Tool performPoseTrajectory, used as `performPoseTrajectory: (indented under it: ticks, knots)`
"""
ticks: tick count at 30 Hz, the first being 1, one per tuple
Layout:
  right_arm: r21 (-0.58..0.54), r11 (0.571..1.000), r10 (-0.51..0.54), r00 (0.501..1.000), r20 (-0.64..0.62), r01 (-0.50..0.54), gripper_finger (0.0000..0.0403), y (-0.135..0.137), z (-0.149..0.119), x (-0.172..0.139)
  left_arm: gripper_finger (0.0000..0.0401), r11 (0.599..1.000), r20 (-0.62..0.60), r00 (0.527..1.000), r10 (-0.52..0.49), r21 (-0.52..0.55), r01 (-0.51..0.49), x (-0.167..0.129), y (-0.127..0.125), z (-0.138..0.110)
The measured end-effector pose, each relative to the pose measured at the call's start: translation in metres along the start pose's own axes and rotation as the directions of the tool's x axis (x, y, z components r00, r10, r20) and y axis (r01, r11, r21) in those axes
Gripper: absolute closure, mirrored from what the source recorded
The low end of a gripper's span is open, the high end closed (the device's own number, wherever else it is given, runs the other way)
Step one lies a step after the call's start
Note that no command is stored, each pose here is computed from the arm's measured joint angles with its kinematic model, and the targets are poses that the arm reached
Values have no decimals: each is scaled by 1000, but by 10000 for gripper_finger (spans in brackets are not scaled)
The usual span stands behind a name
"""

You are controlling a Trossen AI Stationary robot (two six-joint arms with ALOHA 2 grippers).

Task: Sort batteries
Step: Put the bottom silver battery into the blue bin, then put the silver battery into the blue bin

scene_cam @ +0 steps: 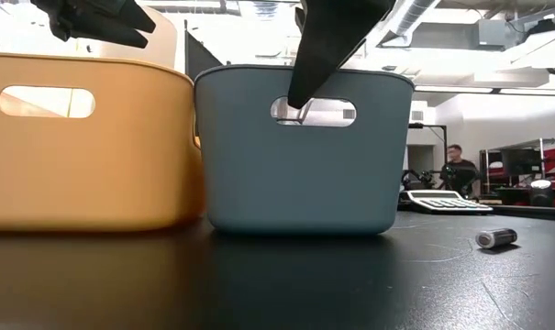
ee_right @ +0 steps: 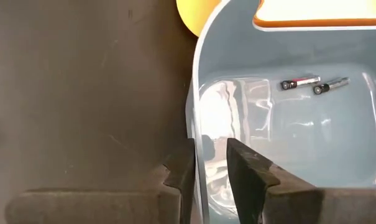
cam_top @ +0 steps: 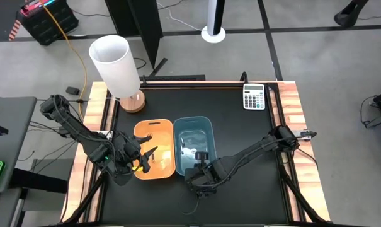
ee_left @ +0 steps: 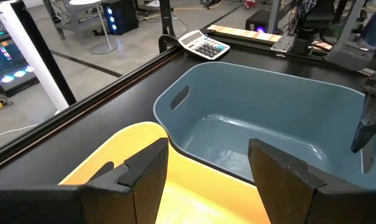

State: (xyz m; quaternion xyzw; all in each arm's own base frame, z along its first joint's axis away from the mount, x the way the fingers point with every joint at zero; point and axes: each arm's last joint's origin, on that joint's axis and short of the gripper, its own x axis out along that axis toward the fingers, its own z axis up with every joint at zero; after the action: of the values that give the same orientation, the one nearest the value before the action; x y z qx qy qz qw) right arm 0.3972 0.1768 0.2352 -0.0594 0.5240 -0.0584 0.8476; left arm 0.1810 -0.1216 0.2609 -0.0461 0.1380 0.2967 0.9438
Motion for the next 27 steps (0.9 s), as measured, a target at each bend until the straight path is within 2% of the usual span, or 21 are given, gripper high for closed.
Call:
performPoseTrajectory:
  ticks: [6,18,23,27]
  knots:
    - [-3,1000,-1,1000,1,1,274,1,0,0,185,1000,0,1000,0,1,0,0,0,0]
    - [-50,998,-39,999,15,40,176,3,-1,-5,185,1000,-1,1000,-1,1,1,0,0,0]
    - [-98,989,-108,993,45,112,168,3,6,-21,185,1000,-3,1000,-2,1,2,0,0,0]
    - [-121,986,-109,992,58,116,168,7,9,-40,185,1000,-6,1000,-5,1,5,0,0,0]
